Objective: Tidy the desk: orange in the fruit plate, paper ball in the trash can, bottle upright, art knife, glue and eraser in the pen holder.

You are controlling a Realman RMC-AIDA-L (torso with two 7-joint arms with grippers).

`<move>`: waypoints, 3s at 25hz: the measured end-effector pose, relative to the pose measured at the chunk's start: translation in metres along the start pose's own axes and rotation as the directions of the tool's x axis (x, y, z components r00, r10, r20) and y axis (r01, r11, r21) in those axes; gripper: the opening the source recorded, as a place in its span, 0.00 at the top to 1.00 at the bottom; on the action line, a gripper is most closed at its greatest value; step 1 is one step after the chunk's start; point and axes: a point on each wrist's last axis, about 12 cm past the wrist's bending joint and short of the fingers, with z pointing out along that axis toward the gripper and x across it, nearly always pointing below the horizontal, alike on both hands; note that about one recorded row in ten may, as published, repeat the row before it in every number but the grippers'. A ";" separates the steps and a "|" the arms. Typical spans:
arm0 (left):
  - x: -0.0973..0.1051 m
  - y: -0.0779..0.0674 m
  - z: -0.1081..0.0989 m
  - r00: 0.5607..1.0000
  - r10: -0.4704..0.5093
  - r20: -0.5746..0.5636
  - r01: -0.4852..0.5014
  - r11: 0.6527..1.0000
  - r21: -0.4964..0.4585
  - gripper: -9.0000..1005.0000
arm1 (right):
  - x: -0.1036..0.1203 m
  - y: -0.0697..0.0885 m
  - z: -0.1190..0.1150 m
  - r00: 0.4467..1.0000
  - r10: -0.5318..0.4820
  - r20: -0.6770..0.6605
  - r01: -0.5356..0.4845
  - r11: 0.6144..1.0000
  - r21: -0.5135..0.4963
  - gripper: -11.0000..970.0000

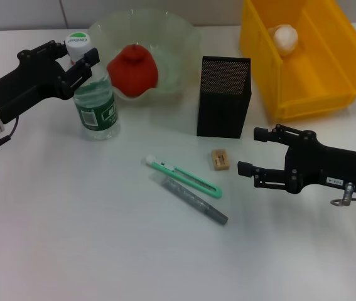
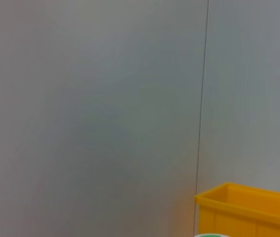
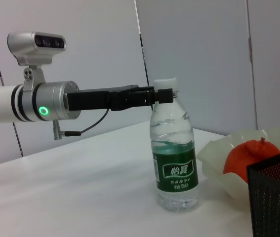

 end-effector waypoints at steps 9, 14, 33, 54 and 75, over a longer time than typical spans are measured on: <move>0.001 0.000 0.000 1.000 -0.011 0.007 0.011 1.000 -0.007 0.53 | 0.000 0.000 0.000 1.000 0.001 0.000 -0.001 1.000 0.000 0.14; 0.000 0.000 0.000 1.000 -0.012 0.010 0.012 1.000 -0.011 0.53 | 0.000 0.000 0.000 1.000 0.001 0.000 -0.001 1.000 0.000 0.14; -0.005 -0.002 -0.006 0.996 -0.028 0.082 0.028 1.000 0.002 0.23 | 0.000 0.000 0.000 1.000 0.004 0.000 -0.004 1.000 0.000 0.14; -0.041 -0.019 -0.081 0.970 -0.189 0.152 0.106 0.894 0.435 0.21 | -0.003 -0.003 0.001 1.000 -0.004 0.001 0.004 1.000 0.001 0.14; 0.022 -0.045 -0.087 0.983 0.063 -0.173 0.024 0.887 0.461 0.22 | -0.003 -0.002 0.002 1.000 0.005 0.002 -0.005 1.000 -0.003 0.14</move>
